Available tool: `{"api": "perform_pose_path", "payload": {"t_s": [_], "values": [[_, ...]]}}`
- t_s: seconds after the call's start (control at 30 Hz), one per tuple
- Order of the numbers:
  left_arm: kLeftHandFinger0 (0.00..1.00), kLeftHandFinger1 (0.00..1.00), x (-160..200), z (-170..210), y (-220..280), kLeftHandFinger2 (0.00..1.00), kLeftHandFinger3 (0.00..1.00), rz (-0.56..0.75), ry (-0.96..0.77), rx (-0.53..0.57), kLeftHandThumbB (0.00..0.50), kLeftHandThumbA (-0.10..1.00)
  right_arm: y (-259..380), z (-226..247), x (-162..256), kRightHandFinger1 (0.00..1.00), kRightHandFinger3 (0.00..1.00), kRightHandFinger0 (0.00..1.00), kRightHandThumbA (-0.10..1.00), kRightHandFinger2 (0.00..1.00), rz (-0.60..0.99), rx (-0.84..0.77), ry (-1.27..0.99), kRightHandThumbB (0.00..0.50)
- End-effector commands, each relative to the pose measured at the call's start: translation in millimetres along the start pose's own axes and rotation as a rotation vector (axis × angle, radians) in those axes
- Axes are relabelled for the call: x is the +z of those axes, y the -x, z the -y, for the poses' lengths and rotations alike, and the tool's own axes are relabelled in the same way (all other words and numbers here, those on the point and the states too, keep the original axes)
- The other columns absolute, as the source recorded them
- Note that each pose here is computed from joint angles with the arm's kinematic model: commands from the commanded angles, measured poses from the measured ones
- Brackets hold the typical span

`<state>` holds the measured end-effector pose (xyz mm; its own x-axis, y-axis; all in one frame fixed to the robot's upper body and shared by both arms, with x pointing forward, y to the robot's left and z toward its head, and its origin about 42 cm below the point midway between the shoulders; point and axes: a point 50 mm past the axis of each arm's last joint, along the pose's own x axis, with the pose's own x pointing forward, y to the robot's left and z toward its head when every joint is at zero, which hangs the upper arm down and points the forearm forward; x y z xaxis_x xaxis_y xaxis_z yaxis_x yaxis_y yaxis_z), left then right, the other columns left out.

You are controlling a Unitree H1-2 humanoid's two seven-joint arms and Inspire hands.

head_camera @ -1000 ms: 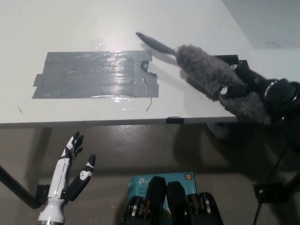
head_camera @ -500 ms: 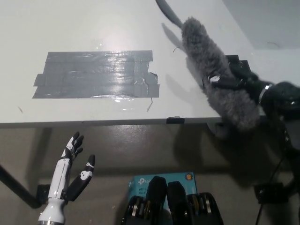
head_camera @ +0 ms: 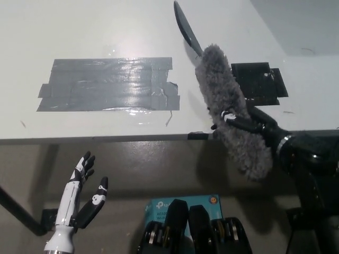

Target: A grey duster is kept infront of the robot in the middle of the table and the robot extends its right arm to grab the duster, picks it up and hands it to a person

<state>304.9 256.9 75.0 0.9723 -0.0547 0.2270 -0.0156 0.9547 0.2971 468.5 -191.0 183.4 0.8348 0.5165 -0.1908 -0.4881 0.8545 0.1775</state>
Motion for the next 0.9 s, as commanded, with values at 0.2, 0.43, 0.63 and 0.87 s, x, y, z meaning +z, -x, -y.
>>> {"api": "perform_pose_path", "payload": {"t_s": [0.2, 0.43, 0.63, 0.87], "values": [[0.96, 1.00, 17, -10, -15, 1.00, 1.00, 0.102, -0.022, 0.011, 0.146, 0.54, 38, -85, -13, 0.34, 1.00, 0.00, -0.10, 0.77, 0.250, 0.194, -0.745, 0.180], [0.95, 1.00, 15, -9, -14, 1.00, 1.00, 0.096, -0.013, 0.004, 0.145, 0.52, 59, -92, -20, 0.30, 1.00, 0.00, -0.10, 0.78, 0.259, 0.179, -0.798, 0.140], [0.93, 1.00, 15, -8, -14, 1.00, 1.00, 0.092, -0.012, 0.010, 0.153, 0.50, 67, -96, -16, 0.29, 1.00, 0.00, -0.10, 0.76, 0.266, 0.214, -0.813, 0.158], [0.94, 1.00, 16, -8, -15, 1.00, 1.00, 0.098, -0.017, 0.011, 0.147, 0.50, 75, -102, -7, 0.30, 1.00, 0.00, -0.10, 0.78, 0.272, 0.243, -0.845, 0.167]]}}
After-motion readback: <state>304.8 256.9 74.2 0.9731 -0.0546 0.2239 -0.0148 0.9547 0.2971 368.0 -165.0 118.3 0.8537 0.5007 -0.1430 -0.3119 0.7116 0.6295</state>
